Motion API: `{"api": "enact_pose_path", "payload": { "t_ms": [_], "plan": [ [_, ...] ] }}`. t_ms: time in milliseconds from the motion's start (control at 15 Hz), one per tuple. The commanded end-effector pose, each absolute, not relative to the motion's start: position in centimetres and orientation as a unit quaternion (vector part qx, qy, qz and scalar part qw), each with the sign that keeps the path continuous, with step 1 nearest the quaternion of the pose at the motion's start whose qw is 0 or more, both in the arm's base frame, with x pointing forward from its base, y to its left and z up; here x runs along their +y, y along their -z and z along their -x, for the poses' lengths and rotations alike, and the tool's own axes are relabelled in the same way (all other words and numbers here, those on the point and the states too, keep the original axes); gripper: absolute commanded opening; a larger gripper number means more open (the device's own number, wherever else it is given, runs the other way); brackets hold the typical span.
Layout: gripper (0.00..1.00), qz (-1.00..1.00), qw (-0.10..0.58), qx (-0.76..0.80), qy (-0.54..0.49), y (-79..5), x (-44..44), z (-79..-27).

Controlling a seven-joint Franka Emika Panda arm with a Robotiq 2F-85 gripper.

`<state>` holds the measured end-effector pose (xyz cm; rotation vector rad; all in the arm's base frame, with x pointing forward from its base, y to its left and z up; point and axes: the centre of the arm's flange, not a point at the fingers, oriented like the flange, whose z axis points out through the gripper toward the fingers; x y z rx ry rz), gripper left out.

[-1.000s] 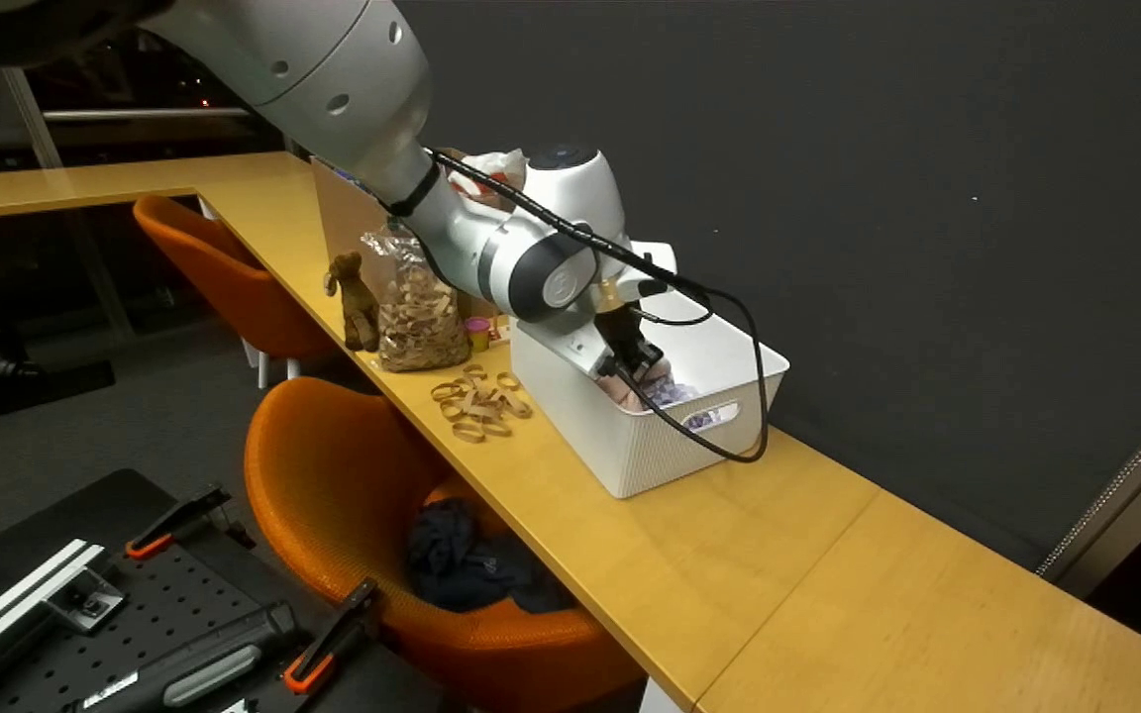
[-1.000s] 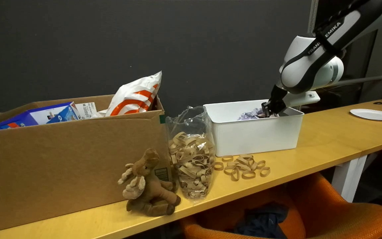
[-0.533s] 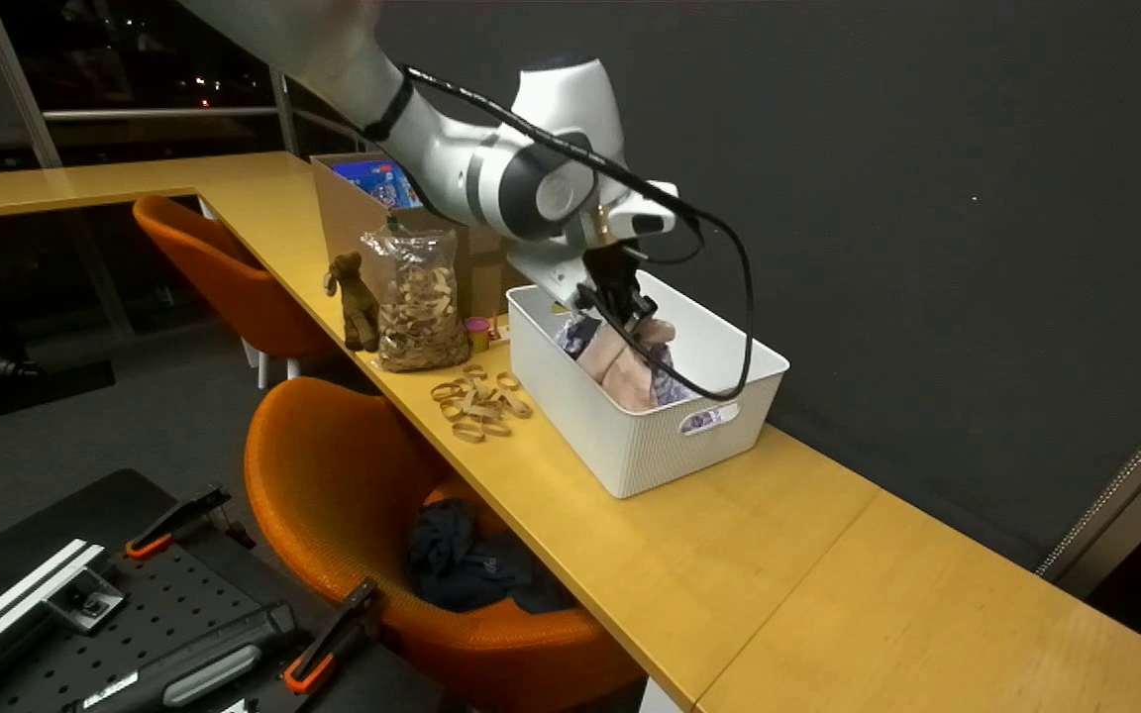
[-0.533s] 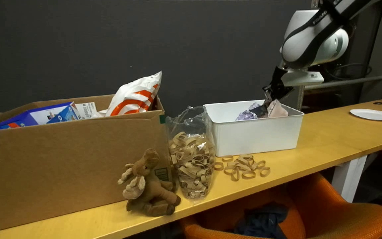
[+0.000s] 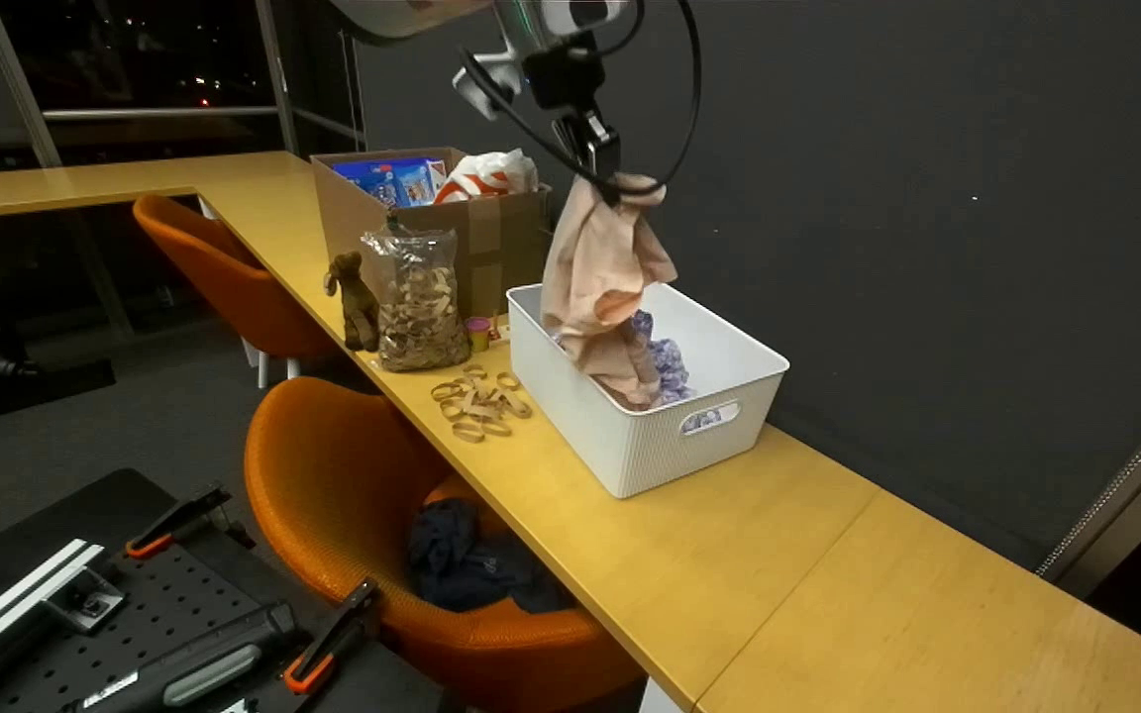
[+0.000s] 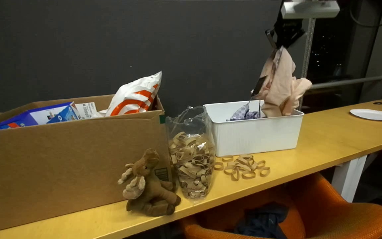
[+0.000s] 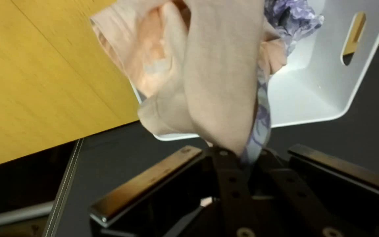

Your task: Remove the clothes from the storage box to the chair

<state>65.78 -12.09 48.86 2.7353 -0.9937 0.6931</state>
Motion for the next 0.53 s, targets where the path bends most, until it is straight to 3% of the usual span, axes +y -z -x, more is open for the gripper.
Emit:
{"api": "enact_pose_path", "payload": {
  "t_ms": [0, 467],
  "plan": [
    [0.02, -0.902, 0.084, -0.335, -0.26, -56.9, -7.1, -62.5],
    [0.02, -0.927, 0.074, -0.271, -0.248, -64.2, 6.2, -56.4]
  ]
}}
